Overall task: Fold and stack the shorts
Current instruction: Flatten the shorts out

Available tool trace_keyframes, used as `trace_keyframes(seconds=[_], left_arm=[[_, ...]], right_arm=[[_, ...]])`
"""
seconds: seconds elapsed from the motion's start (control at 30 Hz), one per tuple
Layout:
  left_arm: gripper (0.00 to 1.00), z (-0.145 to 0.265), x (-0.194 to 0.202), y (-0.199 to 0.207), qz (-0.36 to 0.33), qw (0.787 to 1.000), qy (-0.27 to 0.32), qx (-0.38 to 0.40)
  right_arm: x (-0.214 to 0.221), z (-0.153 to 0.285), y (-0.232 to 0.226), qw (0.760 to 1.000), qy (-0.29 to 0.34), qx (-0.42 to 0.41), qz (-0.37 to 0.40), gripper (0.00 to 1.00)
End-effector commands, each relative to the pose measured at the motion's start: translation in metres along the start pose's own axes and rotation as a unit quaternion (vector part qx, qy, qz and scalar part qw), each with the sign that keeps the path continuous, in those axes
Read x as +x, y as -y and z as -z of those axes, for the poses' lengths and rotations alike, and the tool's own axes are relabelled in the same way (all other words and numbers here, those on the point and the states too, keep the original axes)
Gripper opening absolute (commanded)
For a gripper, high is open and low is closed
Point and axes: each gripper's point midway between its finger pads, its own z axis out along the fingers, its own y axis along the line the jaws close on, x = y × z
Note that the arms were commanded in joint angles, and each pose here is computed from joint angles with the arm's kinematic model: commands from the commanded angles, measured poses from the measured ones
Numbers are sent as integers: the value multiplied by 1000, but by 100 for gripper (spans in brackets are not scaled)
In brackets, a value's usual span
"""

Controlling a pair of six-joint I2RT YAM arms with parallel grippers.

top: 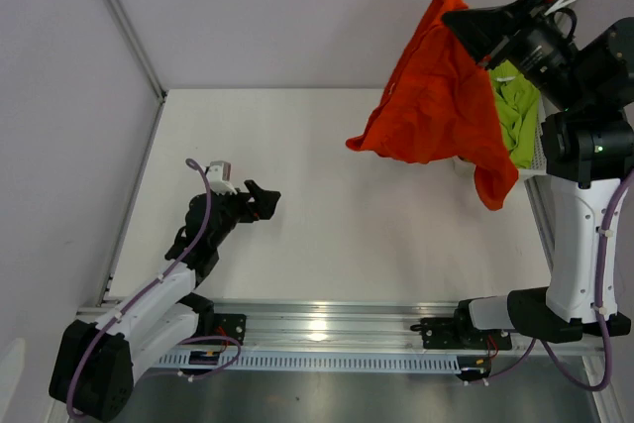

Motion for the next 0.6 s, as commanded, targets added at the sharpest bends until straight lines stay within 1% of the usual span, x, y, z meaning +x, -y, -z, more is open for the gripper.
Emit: trace_keyframes(seconds=[0.0, 0.1, 0.13, 0.17, 0.23, 0.27, 0.3, 0.33, 0.37, 0.4, 0.43, 0.47, 0.5, 0.53, 0.57], left_arm=[[99, 7, -29, 12, -3, 999, 47, 10], [99, 17, -40, 16, 6, 997, 71, 12], [99, 21, -41, 18, 14, 997, 77, 18], [99, 27, -54, 27, 12, 994, 102, 38], [99, 34, -52, 41, 7, 991, 106, 79], [99, 40, -55, 51, -1, 987, 118, 110], [99, 42, -62, 55, -5, 984, 132, 117], [99, 44, -57, 60, -16, 982, 128, 139], [99, 47, -62, 69, -24, 977, 141, 161], [99, 48, -62, 75, -30, 973, 141, 179], [99, 52, -52, 85, -38, 967, 125, 217], [99, 59, -59, 98, -50, 956, 144, 252], [99, 58, -54, 103, -56, 951, 135, 271], [99, 66, -52, 116, -70, 938, 135, 313], [99, 68, -49, 120, -76, 933, 132, 326]], right_arm=[[13, -8, -43, 994, -21, -99, -30, 0], [38, -22, -49, 990, -47, -122, -59, 0], [53, -33, -42, 989, -63, -117, -70, 0], [61, -38, -38, 988, -72, -114, -72, 0], [79, -49, -34, 986, -90, -117, -83, 0], [89, -53, -31, 985, -96, -114, -85, 0], [95, -56, -26, 985, -99, -108, -87, 0], [99, -58, -24, 985, -100, -106, -89, 0], [110, -62, -17, 984, -109, -100, -96, 0], [114, -63, -16, 984, -111, -98, -99, 0], [119, -65, -14, 983, -116, -100, -102, 0], [123, -67, -14, 982, -120, -102, -105, 0], [131, -69, -11, 981, -126, -102, -109, 0], [134, -70, -11, 980, -129, -105, -112, 0], [137, -70, -11, 979, -133, -107, -113, 0]])
